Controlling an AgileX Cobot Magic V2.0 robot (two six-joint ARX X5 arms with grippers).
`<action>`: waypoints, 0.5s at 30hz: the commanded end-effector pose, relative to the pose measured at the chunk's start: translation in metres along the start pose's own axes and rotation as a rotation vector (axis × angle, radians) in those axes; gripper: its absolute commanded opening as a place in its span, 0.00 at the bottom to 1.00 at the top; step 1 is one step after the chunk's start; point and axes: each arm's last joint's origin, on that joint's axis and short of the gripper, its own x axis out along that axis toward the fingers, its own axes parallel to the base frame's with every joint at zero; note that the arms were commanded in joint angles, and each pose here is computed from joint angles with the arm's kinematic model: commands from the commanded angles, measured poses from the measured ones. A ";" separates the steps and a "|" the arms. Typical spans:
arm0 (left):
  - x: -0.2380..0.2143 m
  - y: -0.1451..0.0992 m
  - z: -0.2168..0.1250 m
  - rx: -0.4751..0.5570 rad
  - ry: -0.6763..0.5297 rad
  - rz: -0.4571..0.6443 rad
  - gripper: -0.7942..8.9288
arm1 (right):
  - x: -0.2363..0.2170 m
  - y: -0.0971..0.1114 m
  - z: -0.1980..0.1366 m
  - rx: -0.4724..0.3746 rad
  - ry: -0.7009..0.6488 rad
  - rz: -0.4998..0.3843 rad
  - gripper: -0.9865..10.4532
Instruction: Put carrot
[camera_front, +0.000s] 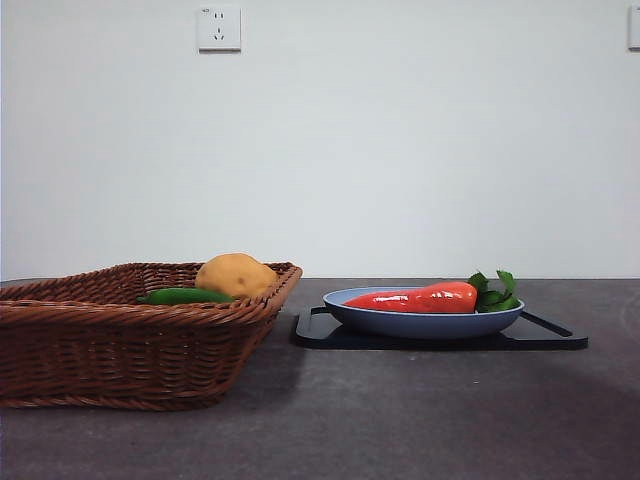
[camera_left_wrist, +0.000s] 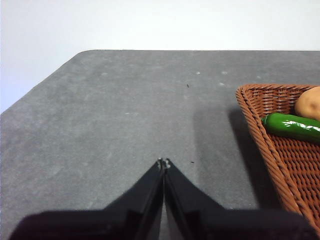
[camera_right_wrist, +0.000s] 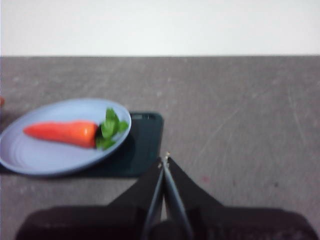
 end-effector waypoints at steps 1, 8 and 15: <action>0.001 0.000 -0.003 -0.007 0.000 0.001 0.09 | 0.002 0.000 -0.009 -0.003 -0.004 0.000 0.09; 0.001 0.000 -0.003 -0.007 0.000 0.001 0.09 | 0.003 0.000 -0.023 0.004 0.001 0.000 0.09; 0.001 0.000 -0.003 -0.007 0.000 0.001 0.09 | 0.002 0.000 -0.024 -0.006 0.015 0.001 0.09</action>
